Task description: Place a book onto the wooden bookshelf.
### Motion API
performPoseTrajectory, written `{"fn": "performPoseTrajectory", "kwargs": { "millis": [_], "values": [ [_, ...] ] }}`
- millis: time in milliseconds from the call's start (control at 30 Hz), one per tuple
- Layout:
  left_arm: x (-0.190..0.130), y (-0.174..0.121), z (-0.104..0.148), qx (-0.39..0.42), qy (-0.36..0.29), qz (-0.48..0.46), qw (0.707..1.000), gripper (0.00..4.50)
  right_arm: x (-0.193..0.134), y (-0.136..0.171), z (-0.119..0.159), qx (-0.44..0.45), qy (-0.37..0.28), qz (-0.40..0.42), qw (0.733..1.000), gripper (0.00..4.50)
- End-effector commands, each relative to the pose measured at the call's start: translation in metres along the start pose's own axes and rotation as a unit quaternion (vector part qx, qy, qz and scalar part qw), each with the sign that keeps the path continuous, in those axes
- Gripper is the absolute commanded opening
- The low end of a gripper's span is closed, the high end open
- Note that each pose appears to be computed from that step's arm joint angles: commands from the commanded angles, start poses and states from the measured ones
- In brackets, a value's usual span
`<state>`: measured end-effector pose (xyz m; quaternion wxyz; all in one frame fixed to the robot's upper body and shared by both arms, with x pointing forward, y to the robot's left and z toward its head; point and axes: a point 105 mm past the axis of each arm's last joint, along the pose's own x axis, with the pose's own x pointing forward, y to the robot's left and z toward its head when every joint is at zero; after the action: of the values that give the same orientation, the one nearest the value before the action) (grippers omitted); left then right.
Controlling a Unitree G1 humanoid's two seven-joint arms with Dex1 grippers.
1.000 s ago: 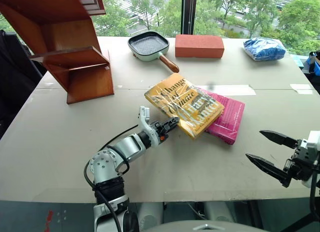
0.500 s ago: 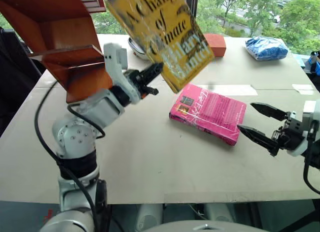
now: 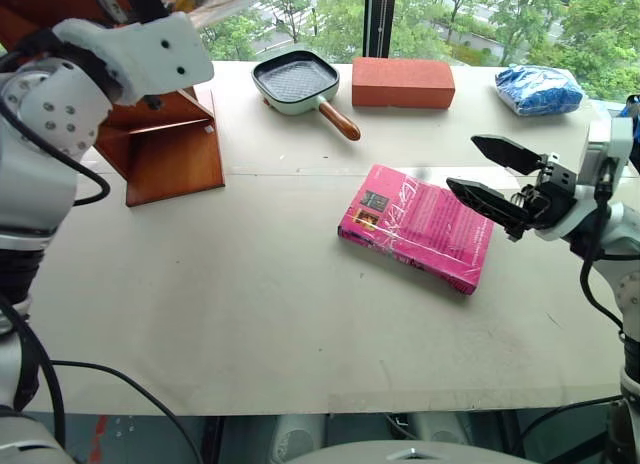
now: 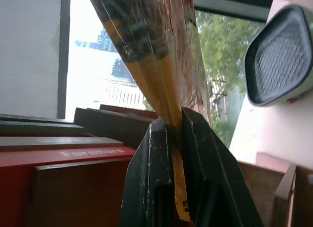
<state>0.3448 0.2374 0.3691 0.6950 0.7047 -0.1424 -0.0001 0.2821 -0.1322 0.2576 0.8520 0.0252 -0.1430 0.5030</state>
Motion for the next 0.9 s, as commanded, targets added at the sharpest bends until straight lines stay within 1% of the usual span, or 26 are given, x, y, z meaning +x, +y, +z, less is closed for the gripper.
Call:
{"fn": "performPoseTrajectory", "kwargs": {
  "millis": [33,67,233,400,633,733,900],
  "values": [
    [-0.011,0.025,-0.024,0.083,0.053,0.025,0.995,0.03,0.023,0.002,0.015,-0.027,-0.019,0.016,0.999,4.50],
    [-0.011,0.025,-0.026,0.088,0.059,0.023,0.994,0.03,0.026,0.003,0.015,-0.029,-0.020,0.017,0.999,4.50],
    [-0.020,0.011,-0.055,0.096,0.110,-0.016,0.989,0.03,0.040,0.004,0.015,-0.039,-0.014,0.010,0.999,4.50],
    [-0.026,0.003,-0.068,0.105,0.135,-0.032,0.985,0.03,0.046,0.006,0.018,-0.044,-0.014,0.009,0.999,4.50],
    [-0.027,-0.008,-0.083,0.107,0.161,-0.052,0.980,0.03,0.049,0.006,0.018,-0.047,-0.015,0.003,0.999,4.50],
    [-0.026,-0.013,-0.084,0.094,0.164,-0.063,0.980,0.03,0.049,0.005,0.017,-0.048,-0.016,-0.003,0.999,4.50],
    [-0.026,-0.023,-0.090,0.070,0.188,-0.087,0.976,0.03,0.047,0.004,0.016,-0.049,-0.018,-0.010,0.999,4.50]
  ]
}}
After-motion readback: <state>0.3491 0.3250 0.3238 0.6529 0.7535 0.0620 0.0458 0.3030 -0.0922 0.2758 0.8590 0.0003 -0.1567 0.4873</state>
